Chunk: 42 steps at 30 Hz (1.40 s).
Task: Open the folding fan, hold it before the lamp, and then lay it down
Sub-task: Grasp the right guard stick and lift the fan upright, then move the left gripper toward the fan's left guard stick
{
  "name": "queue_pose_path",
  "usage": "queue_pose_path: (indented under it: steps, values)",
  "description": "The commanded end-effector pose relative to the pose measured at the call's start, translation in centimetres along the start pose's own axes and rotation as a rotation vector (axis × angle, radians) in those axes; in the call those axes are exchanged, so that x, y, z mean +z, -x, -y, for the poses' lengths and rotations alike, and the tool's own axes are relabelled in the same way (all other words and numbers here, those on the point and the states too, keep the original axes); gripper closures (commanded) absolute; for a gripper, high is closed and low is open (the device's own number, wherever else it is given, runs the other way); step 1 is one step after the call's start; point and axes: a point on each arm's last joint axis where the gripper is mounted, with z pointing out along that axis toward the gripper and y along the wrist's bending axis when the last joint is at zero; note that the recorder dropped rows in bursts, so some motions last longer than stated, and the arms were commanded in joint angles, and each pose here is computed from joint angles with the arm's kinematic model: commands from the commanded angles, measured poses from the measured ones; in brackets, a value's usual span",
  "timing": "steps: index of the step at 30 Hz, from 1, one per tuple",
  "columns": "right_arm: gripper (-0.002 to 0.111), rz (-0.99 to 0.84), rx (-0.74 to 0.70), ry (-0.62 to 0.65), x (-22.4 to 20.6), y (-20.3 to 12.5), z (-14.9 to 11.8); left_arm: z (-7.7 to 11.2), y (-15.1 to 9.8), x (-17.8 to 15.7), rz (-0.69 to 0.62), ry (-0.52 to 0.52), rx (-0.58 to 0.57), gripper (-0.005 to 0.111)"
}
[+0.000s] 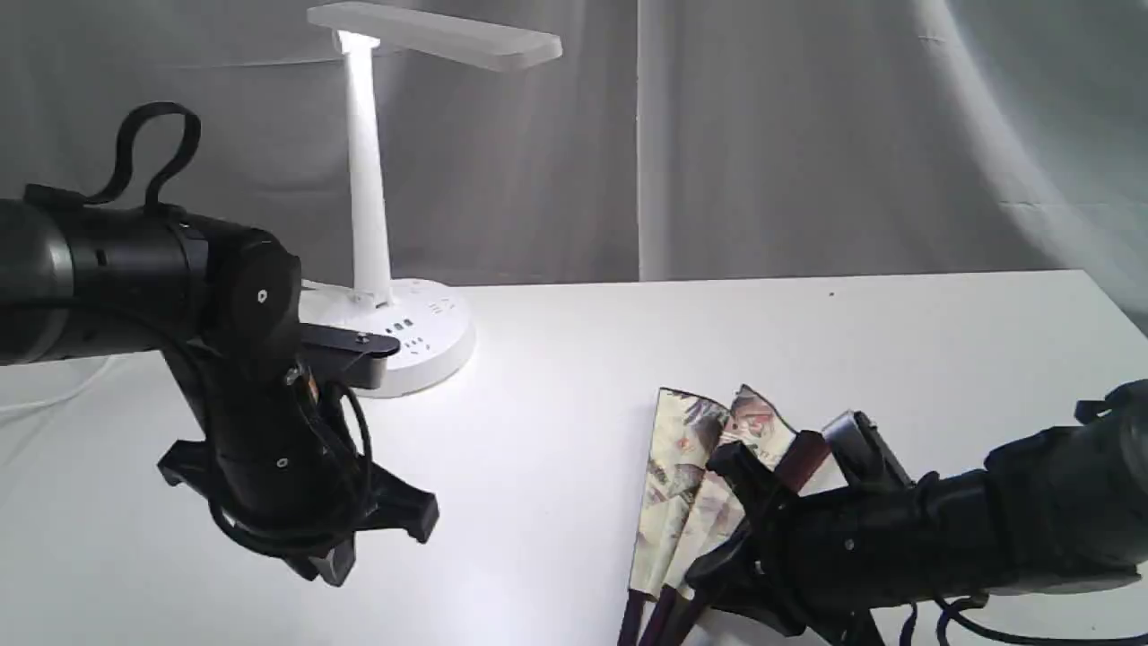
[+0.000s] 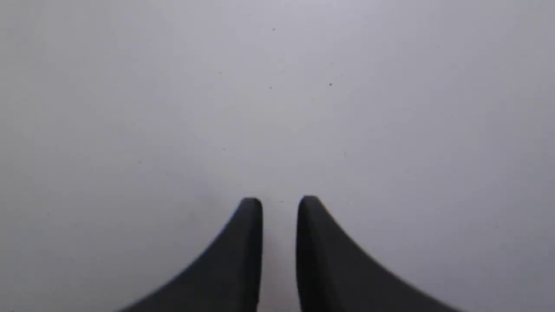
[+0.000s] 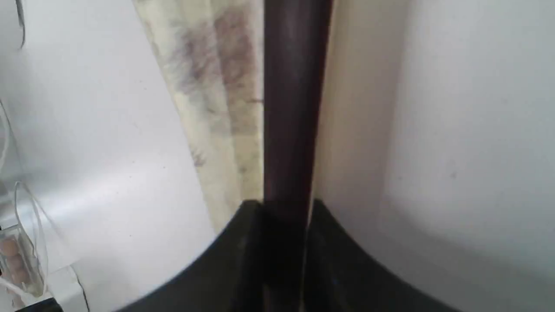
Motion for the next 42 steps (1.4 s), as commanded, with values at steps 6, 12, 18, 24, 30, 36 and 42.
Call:
queue_pose_path:
  steps: [6, 12, 18, 24, 30, 36, 42]
  values:
    - [0.108, -0.083, -0.112, 0.061, 0.1, -0.9, -0.3, -0.1, 0.1, -0.3, 0.033, -0.001, -0.002, 0.095]
    - [0.108, -0.102, -0.163, 0.088, 0.0, -1.1, -0.5, 0.0, 0.1, -0.3, 0.036, -0.002, -0.002, 0.095]
    - [0.108, -0.147, -0.261, 0.169, -0.1, -1.5, -1.2, 0.0, 0.1, -0.3, 0.035, -0.002, 0.001, 0.095]
    - [0.108, -0.18, -0.358, 0.277, -0.6, -1.5, -2.2, 0.0, 0.1, -0.3, 0.035, -0.002, 0.001, 0.095]
    - [0.108, -0.2, -0.355, 0.428, -2.3, -0.3, -2.6, 0.0, 0.3, -0.3, 0.05, -0.003, 0.002, 0.095]
    - [0.108, -0.202, -0.385, 0.541, -3.7, 0.4, -2.6, 0.0, 0.8, -0.3, 0.109, -0.012, 0.001, 0.095]
    - [0.108, -0.186, -0.397, 0.542, -3.9, 0.8, -2.4, 0.3, 1.3, -0.4, 0.161, -0.042, -0.02, 0.095]
